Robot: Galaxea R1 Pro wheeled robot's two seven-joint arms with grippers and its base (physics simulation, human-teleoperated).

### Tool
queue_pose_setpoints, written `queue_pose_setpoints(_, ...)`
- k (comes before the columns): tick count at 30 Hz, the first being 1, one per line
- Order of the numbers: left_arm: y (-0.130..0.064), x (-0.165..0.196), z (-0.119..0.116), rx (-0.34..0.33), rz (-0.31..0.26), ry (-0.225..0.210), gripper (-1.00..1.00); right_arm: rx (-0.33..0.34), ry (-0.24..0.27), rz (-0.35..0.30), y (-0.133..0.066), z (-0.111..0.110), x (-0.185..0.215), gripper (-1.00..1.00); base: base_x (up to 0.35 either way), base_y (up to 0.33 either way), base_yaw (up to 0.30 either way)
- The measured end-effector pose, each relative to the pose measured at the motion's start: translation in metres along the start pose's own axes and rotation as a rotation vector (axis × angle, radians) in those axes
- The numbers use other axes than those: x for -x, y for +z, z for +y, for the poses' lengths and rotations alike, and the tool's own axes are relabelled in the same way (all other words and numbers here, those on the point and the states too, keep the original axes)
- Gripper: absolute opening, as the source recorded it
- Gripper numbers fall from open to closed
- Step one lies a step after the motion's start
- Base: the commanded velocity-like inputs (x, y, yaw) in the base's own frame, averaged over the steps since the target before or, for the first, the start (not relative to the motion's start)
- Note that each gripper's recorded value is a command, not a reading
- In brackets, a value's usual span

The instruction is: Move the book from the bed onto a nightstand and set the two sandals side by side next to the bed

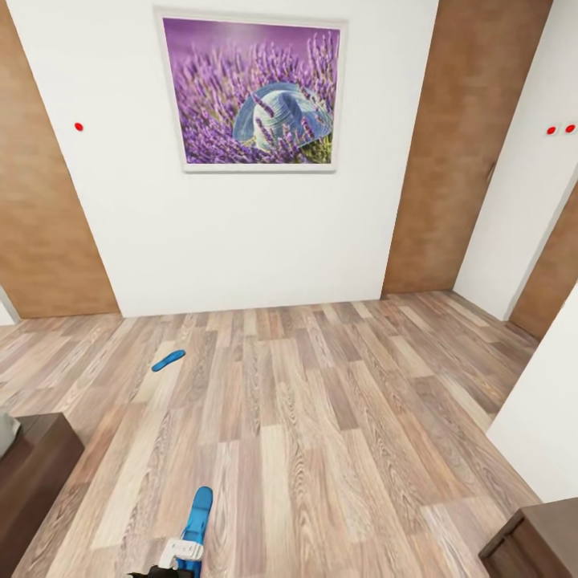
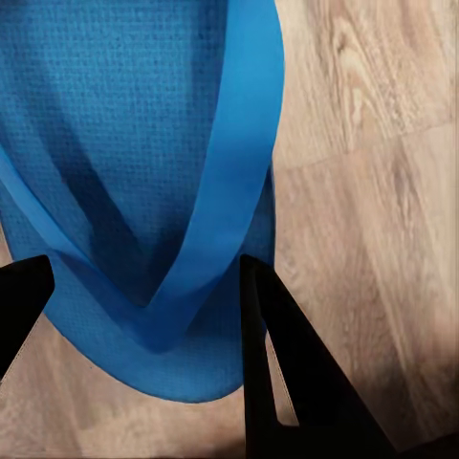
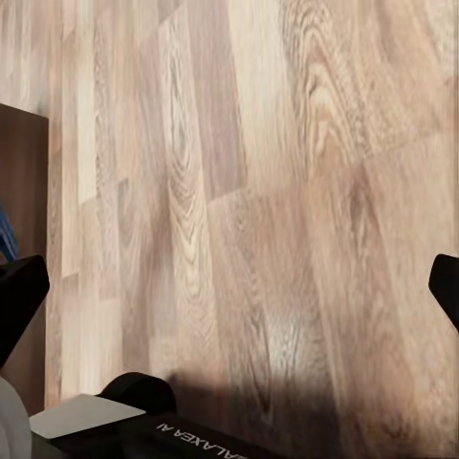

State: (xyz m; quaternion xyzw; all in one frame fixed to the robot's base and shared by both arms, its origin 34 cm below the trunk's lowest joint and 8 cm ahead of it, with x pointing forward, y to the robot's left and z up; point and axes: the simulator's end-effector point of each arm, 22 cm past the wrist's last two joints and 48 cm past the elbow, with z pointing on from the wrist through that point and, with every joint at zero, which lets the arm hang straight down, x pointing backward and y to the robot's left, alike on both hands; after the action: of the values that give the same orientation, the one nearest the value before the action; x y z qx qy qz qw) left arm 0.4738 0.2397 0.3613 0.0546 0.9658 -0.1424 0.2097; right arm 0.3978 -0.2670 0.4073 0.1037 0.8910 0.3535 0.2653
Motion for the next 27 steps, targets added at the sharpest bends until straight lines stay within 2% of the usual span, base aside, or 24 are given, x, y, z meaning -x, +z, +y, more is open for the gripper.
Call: queue_pose_setpoints(27,0.0004,-0.0008,-0.0012,-0.001,0.001,-0.001,-1.0,-0.002,-0.001,-0.001,0.0,-0.0003,0.0001,1.0,0.261,-0.072,0.0)
